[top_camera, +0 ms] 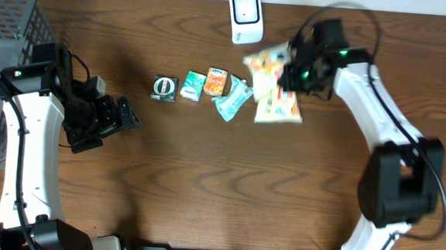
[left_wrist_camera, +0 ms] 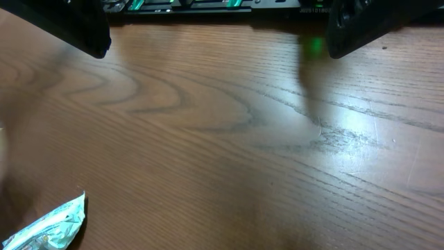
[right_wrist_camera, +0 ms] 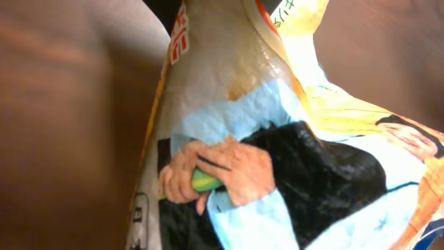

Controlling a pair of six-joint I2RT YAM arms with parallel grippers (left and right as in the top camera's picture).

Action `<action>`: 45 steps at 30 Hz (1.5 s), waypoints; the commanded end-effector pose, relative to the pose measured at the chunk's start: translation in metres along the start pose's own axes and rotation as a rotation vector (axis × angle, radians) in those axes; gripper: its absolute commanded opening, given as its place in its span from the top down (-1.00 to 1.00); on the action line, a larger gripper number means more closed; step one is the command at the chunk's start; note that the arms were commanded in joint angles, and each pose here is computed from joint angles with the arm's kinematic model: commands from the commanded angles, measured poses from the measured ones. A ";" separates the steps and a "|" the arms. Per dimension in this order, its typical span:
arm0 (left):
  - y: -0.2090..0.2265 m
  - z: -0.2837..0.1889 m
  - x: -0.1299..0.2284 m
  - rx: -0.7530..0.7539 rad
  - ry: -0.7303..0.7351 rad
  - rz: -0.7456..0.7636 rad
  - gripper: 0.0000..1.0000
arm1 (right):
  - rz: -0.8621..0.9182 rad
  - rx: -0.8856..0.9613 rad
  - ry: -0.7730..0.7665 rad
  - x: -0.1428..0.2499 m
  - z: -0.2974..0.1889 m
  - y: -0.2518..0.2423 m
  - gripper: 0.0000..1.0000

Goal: Scan the item barcode

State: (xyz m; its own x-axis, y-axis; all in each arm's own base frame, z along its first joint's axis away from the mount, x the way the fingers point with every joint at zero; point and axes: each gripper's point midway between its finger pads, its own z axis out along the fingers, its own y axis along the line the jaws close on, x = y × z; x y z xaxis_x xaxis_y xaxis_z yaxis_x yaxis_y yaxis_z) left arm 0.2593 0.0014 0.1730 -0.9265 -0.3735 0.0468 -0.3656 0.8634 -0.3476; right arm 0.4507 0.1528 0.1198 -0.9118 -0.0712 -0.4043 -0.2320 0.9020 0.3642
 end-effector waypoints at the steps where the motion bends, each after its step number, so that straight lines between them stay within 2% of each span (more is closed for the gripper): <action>1: 0.000 0.000 0.001 -0.003 0.002 -0.004 -0.95 | 0.024 -0.009 -0.221 -0.054 -0.039 0.016 0.98; 9: 0.000 0.000 0.001 -0.003 0.002 -0.005 -0.95 | 0.012 -0.161 -0.610 -0.149 -0.021 0.047 0.98; 14: 0.000 0.000 0.001 -0.003 0.002 -0.005 -0.96 | -0.036 -0.193 -0.816 -0.186 -0.003 0.048 0.97; 23: 0.000 0.000 0.001 -0.003 0.002 -0.005 -0.95 | -0.031 -0.094 -0.906 -0.200 0.014 0.028 0.98; 28: 0.000 0.000 0.001 -0.003 0.002 -0.004 -0.95 | -0.052 -0.074 -0.892 -0.197 0.021 0.026 0.98; 32: 0.000 0.000 0.001 -0.003 0.002 -0.004 -0.96 | -0.065 -0.021 -0.906 -0.205 -0.003 0.005 0.98; 36: 0.000 0.000 0.001 -0.003 0.002 -0.004 -0.95 | -0.050 0.139 -0.839 -0.200 -0.057 -0.060 0.98; 38: 0.000 0.000 0.001 -0.003 0.002 -0.005 -0.96 | -0.043 0.248 -0.759 -0.182 -0.082 -0.108 0.98; 45: 0.000 0.000 0.001 -0.003 0.002 -0.004 -0.96 | 0.027 0.540 -0.422 -0.090 -0.115 -0.249 0.98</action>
State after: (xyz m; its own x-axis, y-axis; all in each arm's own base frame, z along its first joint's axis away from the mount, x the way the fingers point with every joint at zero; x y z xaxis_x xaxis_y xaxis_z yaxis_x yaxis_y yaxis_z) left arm 0.2594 0.0015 0.1729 -0.9265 -0.3735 0.0463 -0.3655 0.8636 -0.3473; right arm 0.5650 -0.0837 0.1603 -0.6399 0.1416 -0.7553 0.1020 0.9898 0.0992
